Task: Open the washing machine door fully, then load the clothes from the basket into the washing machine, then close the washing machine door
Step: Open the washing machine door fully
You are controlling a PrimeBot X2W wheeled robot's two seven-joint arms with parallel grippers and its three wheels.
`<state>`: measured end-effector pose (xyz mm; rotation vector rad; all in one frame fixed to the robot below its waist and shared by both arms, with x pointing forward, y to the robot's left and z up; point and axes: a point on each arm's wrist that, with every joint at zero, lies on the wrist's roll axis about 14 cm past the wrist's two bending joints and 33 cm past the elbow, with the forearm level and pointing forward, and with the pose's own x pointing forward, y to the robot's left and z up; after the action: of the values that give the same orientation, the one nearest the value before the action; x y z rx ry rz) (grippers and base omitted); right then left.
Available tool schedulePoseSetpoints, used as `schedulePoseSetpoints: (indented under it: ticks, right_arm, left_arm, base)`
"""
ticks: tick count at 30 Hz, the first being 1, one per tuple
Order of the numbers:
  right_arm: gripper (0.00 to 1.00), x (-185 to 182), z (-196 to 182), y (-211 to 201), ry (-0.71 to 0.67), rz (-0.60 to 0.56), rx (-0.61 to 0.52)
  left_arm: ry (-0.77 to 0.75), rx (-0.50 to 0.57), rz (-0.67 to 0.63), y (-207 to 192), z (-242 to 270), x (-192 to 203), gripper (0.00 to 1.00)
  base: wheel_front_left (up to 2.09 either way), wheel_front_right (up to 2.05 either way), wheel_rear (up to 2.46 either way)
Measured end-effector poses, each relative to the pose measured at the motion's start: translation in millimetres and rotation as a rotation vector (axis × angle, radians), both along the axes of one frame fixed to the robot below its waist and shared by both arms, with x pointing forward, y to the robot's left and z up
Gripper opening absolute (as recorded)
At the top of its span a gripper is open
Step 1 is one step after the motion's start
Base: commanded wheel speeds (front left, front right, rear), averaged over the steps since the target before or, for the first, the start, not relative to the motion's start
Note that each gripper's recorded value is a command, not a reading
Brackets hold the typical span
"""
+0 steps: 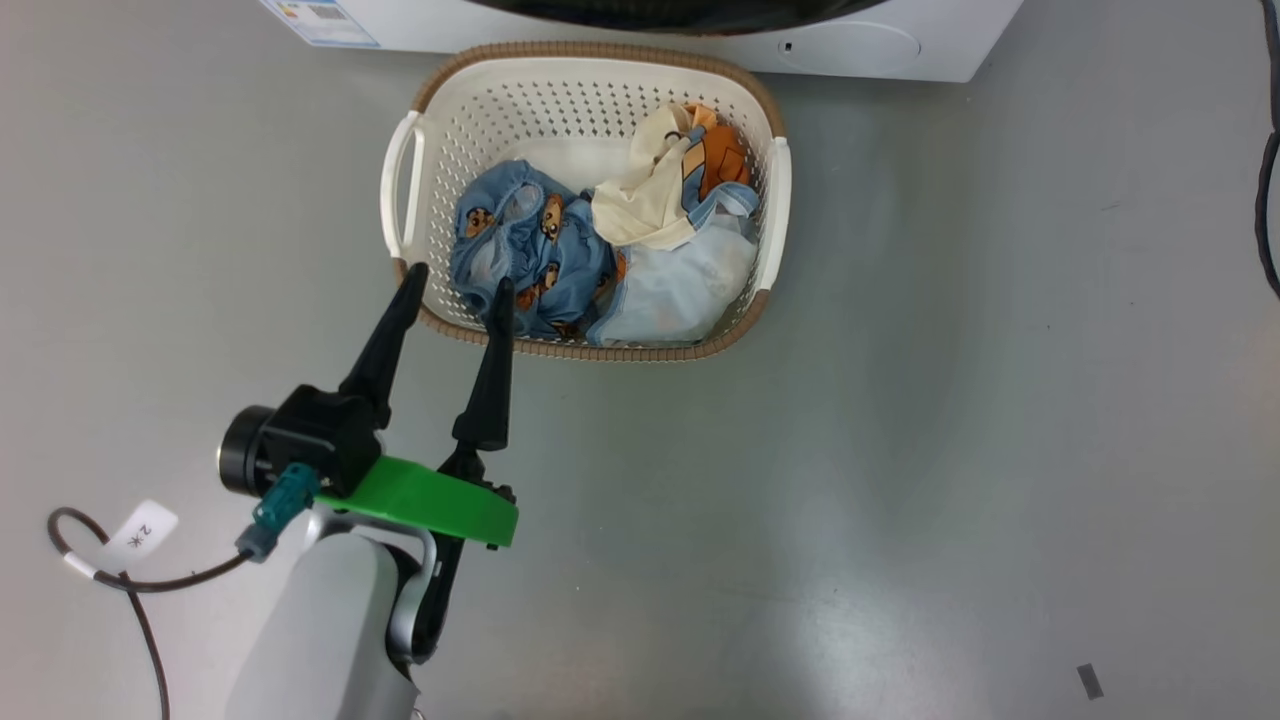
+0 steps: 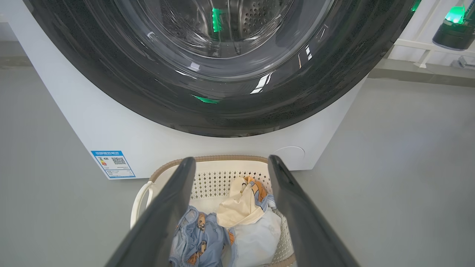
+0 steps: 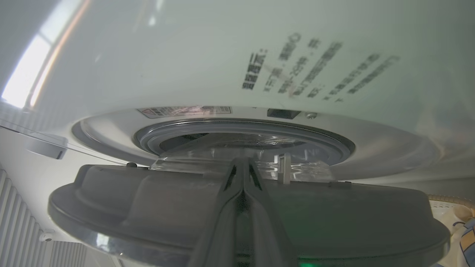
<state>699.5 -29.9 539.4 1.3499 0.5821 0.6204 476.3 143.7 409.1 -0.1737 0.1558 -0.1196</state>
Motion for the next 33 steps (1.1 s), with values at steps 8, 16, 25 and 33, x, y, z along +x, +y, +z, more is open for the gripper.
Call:
schedulePoseSetpoints:
  ticks: [8, 16, 25, 33]
  right_arm:
    - [0.0, -20, -7, 9, -0.002, 0.078, 0.005]
    - [0.0, -47, -12, 20, -0.006, 0.153, 0.013]
    - [0.0, -88, -15, 38, -0.007, 0.249, 0.033]
    - [0.0, -128, -17, 56, -0.001, 0.309, 0.047]
  left_arm:
    - [-0.009, -0.002, 0.0, -2, 4, 1, 1.0]
    - [-0.026, -0.006, -0.01, -6, 11, 1, 1.0]
    - [-0.048, -0.006, -0.014, -9, 23, -2, 1.0]
    - [-0.041, -0.003, -0.013, -9, 26, -18, 1.0]
  base:
    - [0.0, 0.0, 0.0]
    - [0.0, 0.0, 0.0]
    - [0.0, 0.0, 0.0]
    - [0.0, 0.0, 0.0]
